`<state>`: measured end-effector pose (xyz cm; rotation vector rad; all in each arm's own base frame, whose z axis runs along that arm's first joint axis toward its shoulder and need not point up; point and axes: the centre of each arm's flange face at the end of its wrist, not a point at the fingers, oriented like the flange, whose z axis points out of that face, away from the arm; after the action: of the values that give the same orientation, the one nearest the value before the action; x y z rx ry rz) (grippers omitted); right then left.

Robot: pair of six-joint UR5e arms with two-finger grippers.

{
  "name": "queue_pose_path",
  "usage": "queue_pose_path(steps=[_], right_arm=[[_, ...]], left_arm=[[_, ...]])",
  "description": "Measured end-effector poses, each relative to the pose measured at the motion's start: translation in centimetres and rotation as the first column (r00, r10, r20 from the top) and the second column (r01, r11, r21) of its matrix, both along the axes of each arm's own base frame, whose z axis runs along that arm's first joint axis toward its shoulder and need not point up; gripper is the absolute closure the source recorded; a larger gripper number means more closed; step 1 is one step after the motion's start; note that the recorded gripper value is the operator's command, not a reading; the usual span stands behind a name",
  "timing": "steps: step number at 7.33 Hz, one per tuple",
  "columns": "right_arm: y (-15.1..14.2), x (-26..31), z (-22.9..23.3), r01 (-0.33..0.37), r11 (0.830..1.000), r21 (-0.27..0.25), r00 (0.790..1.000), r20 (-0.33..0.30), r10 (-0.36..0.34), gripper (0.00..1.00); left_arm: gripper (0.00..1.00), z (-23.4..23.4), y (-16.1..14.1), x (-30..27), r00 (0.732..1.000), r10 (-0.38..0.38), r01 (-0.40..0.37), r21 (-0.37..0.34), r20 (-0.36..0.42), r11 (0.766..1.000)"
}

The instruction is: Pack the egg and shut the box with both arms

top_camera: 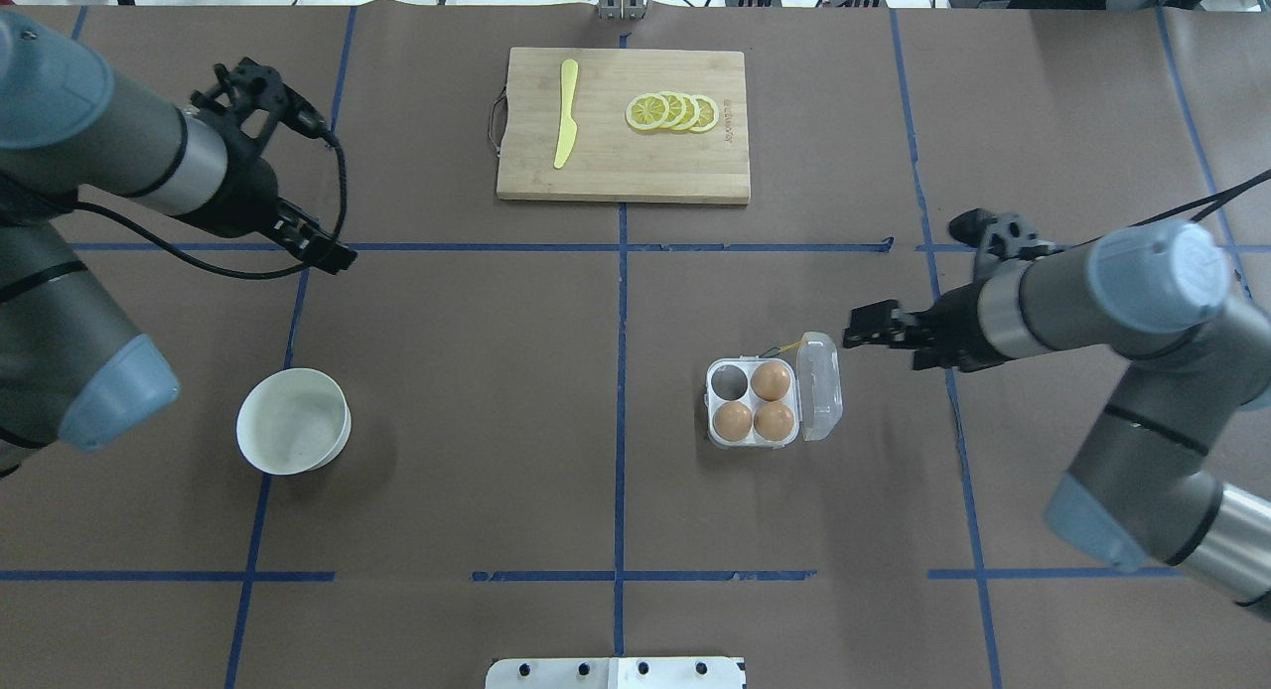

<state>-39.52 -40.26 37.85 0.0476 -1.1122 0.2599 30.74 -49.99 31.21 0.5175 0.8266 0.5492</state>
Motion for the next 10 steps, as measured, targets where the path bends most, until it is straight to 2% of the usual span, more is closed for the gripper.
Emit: queue_pose_path(steps=[2,3,4,5,7,8,10], right_arm=[[2.9,-8.4,-10.0,-0.044,0.997,-0.068,0.999,0.022,0.046,0.0],[3.5,-8.5,-13.5,-0.053,0.995,-0.083,0.998,0.024,0.055,0.0],[3.1,-6.5,-15.7,-0.057,0.993,-0.1,0.998,0.028,0.06,0.0],[1.3,-2.7,-16.3,-0.059,0.989,-0.137,0.998,0.03,0.064,0.0],[-2.1,7.6,-13.7,-0.062,0.978,-0.199,0.997,0.029,0.069,0.0],[-2.6,12.7,-10.7,-0.059,0.979,-0.193,0.998,0.008,0.061,0.0],[-2.5,24.1,-2.1,-0.023,0.993,-0.113,0.998,-0.067,0.016,0.0]], left_arm=[[0.13,3.9,-1.5,-5.0,0.996,0.025,-0.032,0.086,0.086,0.996],[0.13,5.5,-2.2,-7.3,0.993,0.028,-0.041,0.111,0.119,0.993],[0.0,6.8,-2.9,-9.7,0.99,0.025,-0.04,0.108,0.141,0.993],[0.0,8.4,-3.4,-12.4,0.988,0.009,-0.02,0.072,0.151,0.997],[0.0,13.1,-3.8,-19.3,0.982,-0.07,0.076,-0.029,0.178,0.997],[0.0,15.8,-4.1,-22.9,0.973,-0.12,0.138,-0.079,0.195,0.987],[0.0,20.3,-4.8,-28.9,0.963,-0.194,0.229,-0.185,0.19,0.956]])
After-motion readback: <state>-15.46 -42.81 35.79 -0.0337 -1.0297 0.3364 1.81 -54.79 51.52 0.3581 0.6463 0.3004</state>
